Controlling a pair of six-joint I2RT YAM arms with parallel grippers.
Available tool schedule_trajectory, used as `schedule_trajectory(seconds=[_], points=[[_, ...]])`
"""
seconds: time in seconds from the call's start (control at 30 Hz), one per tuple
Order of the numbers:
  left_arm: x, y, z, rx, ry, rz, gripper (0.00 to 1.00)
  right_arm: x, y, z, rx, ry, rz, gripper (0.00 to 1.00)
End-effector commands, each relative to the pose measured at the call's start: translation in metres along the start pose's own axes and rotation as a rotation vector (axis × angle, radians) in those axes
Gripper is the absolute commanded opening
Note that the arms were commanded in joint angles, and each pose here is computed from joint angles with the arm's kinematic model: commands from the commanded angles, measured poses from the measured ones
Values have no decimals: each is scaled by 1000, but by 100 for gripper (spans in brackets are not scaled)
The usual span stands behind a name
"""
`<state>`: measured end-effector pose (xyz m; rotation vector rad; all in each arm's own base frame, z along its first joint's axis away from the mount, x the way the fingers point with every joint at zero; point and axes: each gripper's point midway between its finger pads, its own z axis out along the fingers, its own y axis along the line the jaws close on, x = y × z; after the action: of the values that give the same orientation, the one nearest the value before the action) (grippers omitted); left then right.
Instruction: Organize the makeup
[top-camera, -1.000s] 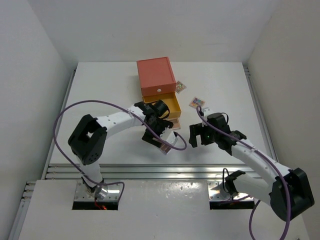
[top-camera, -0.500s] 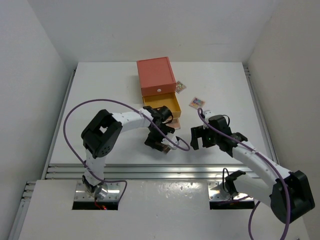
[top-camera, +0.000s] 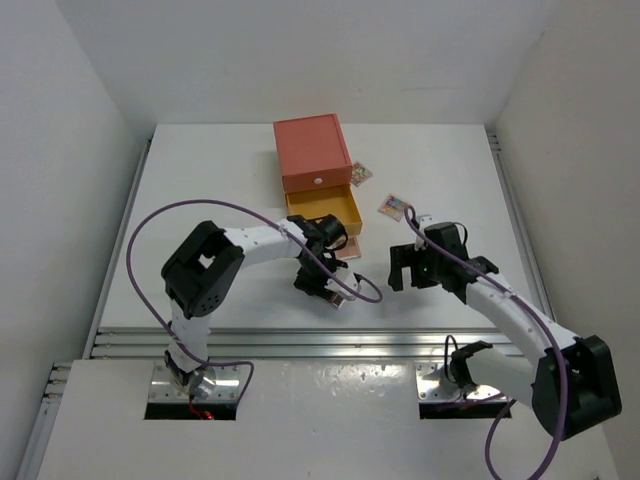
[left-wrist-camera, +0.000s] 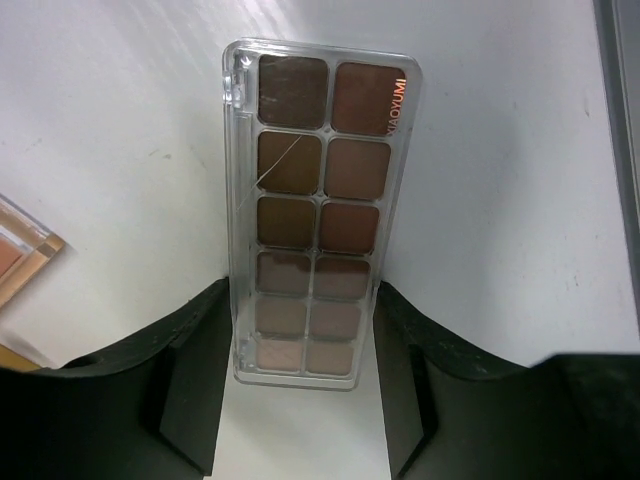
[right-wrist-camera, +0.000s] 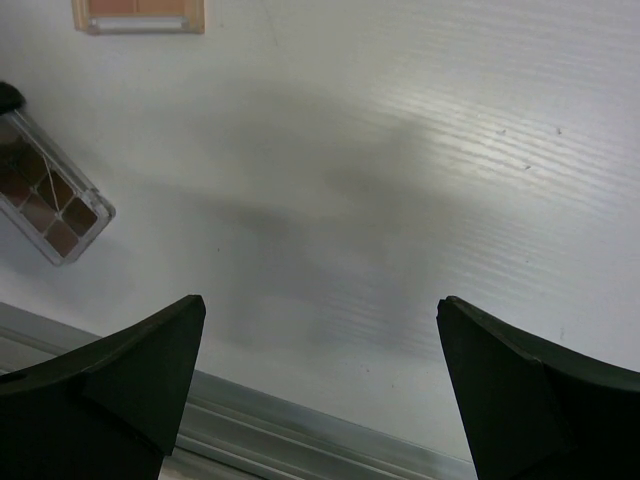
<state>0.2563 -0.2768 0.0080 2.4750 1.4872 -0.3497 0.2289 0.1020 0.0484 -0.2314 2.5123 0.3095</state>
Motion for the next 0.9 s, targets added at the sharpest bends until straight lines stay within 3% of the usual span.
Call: schedule_trajectory(seconds=[0.0, 0.3, 0.43, 0.47, 0.5, 0.57, 0.6, 0.67, 0.87], points=[[-16, 7, -4, -33, -47, -79, 3, -41, -3, -8, 26, -68, 50, 99], [-45, 100, -152, -362, -339, -504, 0, -108, -29, -3, 186, -169, 192, 97], [-25, 145, -197, -528, -342, -629, 0, -155, -32, 14, 203, -198, 193, 97], [-17, 153, -199, -551, -328, -643, 0, -153, -38, 25, 220, -159, 194, 97], [3, 162, -188, -557, -288, -691, 0, -181, -36, 29, 216, -179, 197, 97], [17, 175, -187, -583, -261, -706, 0, -180, -45, 51, 241, -78, 222, 97], [28, 176, -181, -576, -245, -716, 0, -200, -44, 49, 238, -101, 238, 97], [40, 181, -170, -563, -221, -704, 0, -198, -54, 66, 299, -45, 328, 97], [67, 191, -150, -530, -241, -731, 3, -199, -67, 107, 359, -136, 549, 97]])
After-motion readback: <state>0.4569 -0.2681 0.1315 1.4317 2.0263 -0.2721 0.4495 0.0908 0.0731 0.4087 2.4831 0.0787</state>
